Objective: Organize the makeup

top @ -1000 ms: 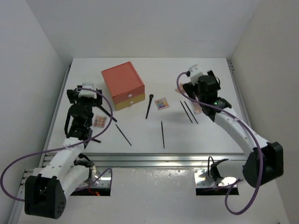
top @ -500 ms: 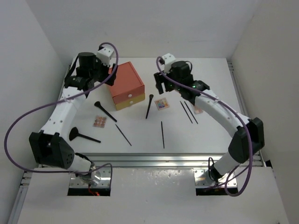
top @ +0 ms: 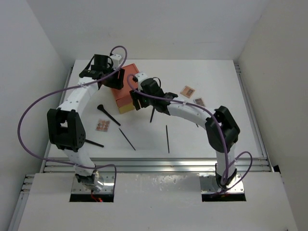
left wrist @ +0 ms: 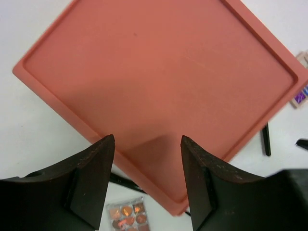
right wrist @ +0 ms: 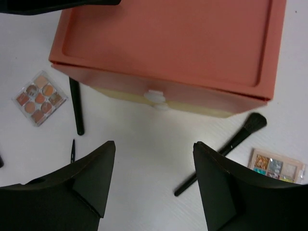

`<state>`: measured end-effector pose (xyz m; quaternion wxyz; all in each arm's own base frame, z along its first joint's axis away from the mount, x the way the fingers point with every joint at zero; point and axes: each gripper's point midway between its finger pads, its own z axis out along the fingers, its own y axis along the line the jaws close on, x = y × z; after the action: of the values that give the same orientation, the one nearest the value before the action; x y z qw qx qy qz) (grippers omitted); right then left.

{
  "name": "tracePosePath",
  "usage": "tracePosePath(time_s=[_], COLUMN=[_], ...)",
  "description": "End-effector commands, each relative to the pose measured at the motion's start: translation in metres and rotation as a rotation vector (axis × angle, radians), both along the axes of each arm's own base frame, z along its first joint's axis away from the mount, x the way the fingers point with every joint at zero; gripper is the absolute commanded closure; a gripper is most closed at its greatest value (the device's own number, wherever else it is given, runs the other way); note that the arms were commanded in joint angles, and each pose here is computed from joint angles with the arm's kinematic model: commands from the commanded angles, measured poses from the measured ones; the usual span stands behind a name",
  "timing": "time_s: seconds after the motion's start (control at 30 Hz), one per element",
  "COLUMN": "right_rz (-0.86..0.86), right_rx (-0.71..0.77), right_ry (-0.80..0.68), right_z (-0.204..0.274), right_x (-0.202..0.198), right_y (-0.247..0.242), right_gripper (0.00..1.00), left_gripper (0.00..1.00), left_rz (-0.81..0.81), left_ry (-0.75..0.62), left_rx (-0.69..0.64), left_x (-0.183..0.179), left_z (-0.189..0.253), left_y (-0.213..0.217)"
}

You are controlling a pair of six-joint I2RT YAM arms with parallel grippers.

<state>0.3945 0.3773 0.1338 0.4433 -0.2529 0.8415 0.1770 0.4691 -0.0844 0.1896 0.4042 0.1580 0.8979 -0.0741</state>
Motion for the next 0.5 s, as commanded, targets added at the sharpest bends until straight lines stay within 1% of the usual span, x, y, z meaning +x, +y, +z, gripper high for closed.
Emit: tracePosePath(time_s=[0.0,0.07,0.1,0.17,0.2,0.23,0.3,0.47], right_rz=[0.002,-0.001,-0.009,-0.012,-0.024,-0.03,-0.033,-0.059], right_rx=[0.103,0.07,0.091,0.095,0.102,0.089,0.089,0.101], right_ry=[-0.094,-0.095,-0.123,-0.119,-0.135,-0.125,-0.141,-0.155], right_z=[0.035,0.021,0.028,0.016,0.02,0.007,0.006,0.006], right_x=[0.017,0.021,0.027,0.032,0.037,0.04,0.044,0.051], right_y=[0.033,0.037,0.041,0.048,0.048,0.049,0.054,0.056], right_gripper=[0.35,0.35,0.37,0.38,0.41,0.41,0.45,0.46], left_gripper=[0.38,0.38,0.38,0.38,0.38,0.38,0.38,0.38], left_rz=[0.072,0.091,0.091,0.069,0.063,0.052,0.043,0.044], left_ry=[-0.068,-0.075,-0.075,-0.051,-0.063,-0.051,-0.042,-0.022], left_rx=[-0.084,-0.093,-0.093,-0.09,-0.085,-0.068,-0.067,-0.064], left_x=[0.024,0.029,0.029,0.023,0.025,0.022,0.019,0.018], left_z=[0.017,0.014,0.014,0.0,0.002,-0.005,-0.009,-0.018], left_y=[0.005,0.01,0.01,-0.001,0.0,-0.004,-0.008,-0.008])
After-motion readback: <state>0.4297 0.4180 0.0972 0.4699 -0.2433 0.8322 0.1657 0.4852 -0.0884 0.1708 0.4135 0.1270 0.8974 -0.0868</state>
